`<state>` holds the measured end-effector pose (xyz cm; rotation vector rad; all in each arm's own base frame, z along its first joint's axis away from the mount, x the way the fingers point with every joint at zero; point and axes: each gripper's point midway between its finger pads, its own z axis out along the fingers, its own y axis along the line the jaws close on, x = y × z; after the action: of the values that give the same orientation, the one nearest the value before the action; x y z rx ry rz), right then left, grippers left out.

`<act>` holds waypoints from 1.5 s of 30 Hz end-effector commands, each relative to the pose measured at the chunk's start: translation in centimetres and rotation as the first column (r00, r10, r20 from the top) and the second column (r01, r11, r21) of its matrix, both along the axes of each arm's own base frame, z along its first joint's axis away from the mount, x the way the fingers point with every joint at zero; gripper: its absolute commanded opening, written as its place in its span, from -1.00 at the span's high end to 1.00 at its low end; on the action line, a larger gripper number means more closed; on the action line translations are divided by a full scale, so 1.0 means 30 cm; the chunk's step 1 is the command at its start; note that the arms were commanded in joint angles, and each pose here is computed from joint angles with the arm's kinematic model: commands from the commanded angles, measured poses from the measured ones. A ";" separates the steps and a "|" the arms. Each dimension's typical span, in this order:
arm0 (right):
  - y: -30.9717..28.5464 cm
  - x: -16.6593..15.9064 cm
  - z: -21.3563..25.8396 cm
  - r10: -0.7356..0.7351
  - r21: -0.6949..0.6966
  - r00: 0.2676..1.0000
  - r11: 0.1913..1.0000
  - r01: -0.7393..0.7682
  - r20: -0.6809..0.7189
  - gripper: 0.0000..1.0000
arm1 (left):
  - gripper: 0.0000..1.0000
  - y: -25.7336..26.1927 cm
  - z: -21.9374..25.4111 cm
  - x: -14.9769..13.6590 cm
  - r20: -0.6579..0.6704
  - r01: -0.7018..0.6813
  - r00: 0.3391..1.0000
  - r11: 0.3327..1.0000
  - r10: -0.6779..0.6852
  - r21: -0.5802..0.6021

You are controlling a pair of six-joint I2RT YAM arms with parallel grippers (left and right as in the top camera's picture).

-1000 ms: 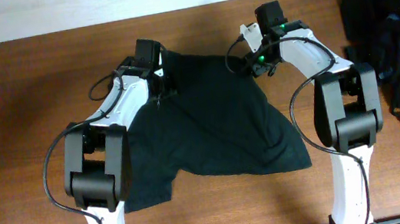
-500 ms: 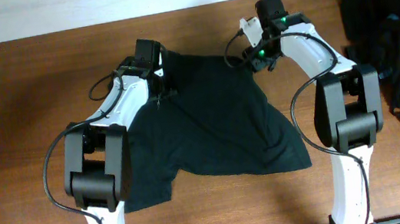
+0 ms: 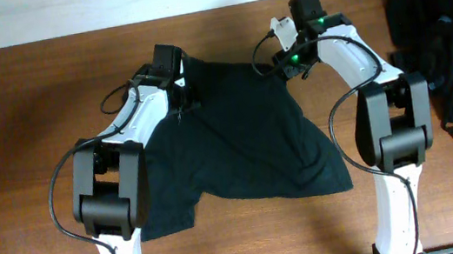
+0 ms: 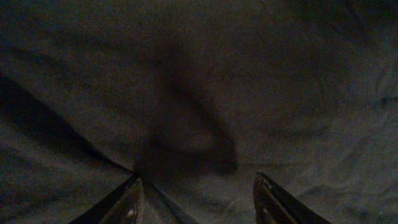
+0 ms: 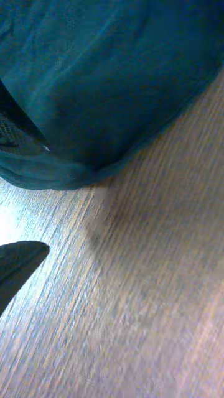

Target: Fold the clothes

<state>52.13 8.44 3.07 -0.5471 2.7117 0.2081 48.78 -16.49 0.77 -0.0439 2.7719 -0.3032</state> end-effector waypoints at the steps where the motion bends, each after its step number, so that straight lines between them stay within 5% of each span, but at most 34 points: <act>1: 0.005 -0.018 -0.080 -0.005 0.017 0.999 1.000 0.006 -0.053 0.02 | -0.14 0.031 -0.112 -0.057 -0.081 -0.012 0.997 1.000 0.014 0.027; 8: 0.002 -0.030 -0.137 -0.006 0.012 0.996 1.000 0.007 -0.086 0.22 | -0.14 0.031 -0.112 -0.057 -0.081 -0.012 0.997 1.000 0.014 0.027; 13: -0.002 -0.021 -0.131 -0.009 0.012 0.997 1.000 0.010 -0.075 0.92 | -0.14 0.031 -0.111 -0.057 -0.081 -0.012 0.997 1.000 0.015 0.027; 31: -0.255 0.146 -0.039 -0.158 -0.178 0.979 0.968 0.179 0.126 0.92 | -0.14 0.032 -0.111 -0.057 -0.081 -0.013 0.997 1.000 0.015 0.028; 45: -0.337 0.217 0.010 -0.051 -0.359 0.970 0.923 0.136 0.236 0.92 | -0.14 0.036 -0.112 -0.056 -0.079 -0.015 0.997 0.999 0.018 0.035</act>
<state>57.79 1.83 2.91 -0.5166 2.5651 -0.1617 48.97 -16.61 0.85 -0.0420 2.7624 -0.3118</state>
